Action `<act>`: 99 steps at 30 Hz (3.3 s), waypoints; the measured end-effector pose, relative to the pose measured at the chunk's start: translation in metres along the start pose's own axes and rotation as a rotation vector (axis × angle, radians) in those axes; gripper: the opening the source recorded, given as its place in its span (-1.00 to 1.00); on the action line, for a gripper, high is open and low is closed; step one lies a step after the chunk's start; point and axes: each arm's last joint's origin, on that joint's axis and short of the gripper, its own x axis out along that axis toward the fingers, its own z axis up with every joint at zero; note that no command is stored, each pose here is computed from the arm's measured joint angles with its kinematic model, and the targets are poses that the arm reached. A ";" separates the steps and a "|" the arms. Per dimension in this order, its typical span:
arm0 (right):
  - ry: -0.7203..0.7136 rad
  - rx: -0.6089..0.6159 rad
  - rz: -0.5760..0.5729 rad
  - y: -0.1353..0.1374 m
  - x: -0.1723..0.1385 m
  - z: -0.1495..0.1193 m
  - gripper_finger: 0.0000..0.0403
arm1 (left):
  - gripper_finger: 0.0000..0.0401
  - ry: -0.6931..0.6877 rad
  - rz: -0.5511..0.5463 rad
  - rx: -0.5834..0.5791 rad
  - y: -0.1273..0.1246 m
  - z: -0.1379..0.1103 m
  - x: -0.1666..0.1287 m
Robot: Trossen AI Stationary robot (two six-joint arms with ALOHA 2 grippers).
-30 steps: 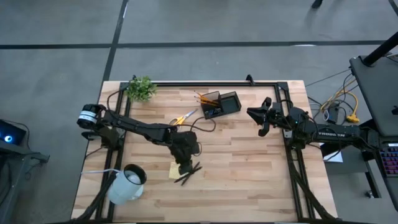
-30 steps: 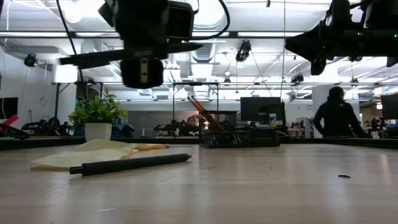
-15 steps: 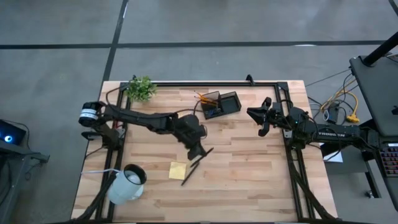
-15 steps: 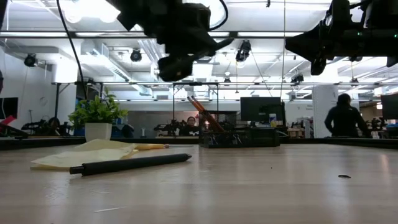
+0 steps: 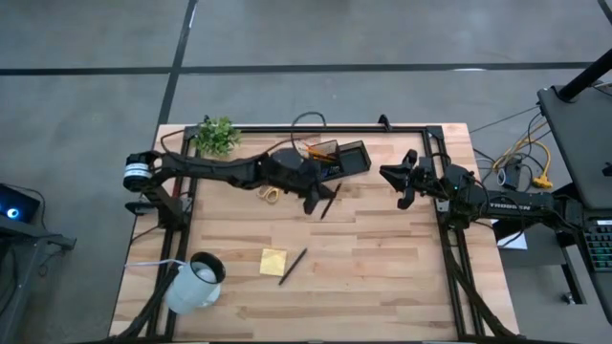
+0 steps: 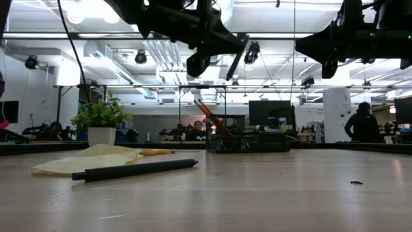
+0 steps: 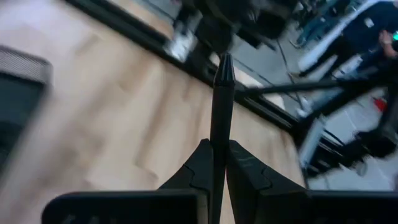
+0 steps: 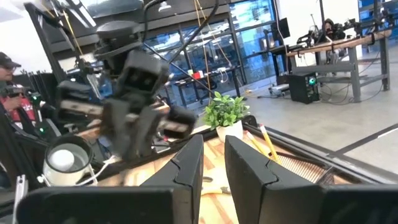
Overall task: Pick and place office supplies into organizer
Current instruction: Put the left pen into the desk organizer, then put the pen into the desk organizer
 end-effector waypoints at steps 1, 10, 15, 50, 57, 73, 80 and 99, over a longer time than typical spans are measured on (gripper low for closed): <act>0.000 0.009 -0.001 0.000 0.000 0.000 -0.72 | -0.96 -0.021 0.010 0.013 0.003 0.003 -0.001; -0.001 0.119 -0.001 0.000 0.000 0.000 -0.72 | -0.96 -0.219 0.192 0.147 0.031 0.030 -0.012; -0.005 0.154 -0.012 0.000 0.000 0.000 -0.72 | -0.96 -0.282 0.242 0.233 0.046 0.042 -0.020; -0.030 0.292 -0.045 -0.001 0.000 0.001 -0.72 | -0.96 -0.425 0.367 0.388 0.150 0.033 0.014; -0.030 0.290 -0.045 -0.001 0.000 0.001 -0.72 | -0.96 -0.403 0.380 0.388 0.156 0.029 0.016; -0.029 0.289 -0.045 -0.001 0.000 0.001 -0.72 | -0.96 -0.376 0.400 0.397 0.166 0.022 0.021; -0.029 0.289 -0.045 -0.001 0.000 0.001 -0.72 | -0.76 -0.384 0.423 0.392 0.168 0.023 0.020; -0.028 0.289 -0.045 -0.001 0.000 0.001 -0.72 | -0.48 -0.420 0.409 0.398 0.159 0.031 0.014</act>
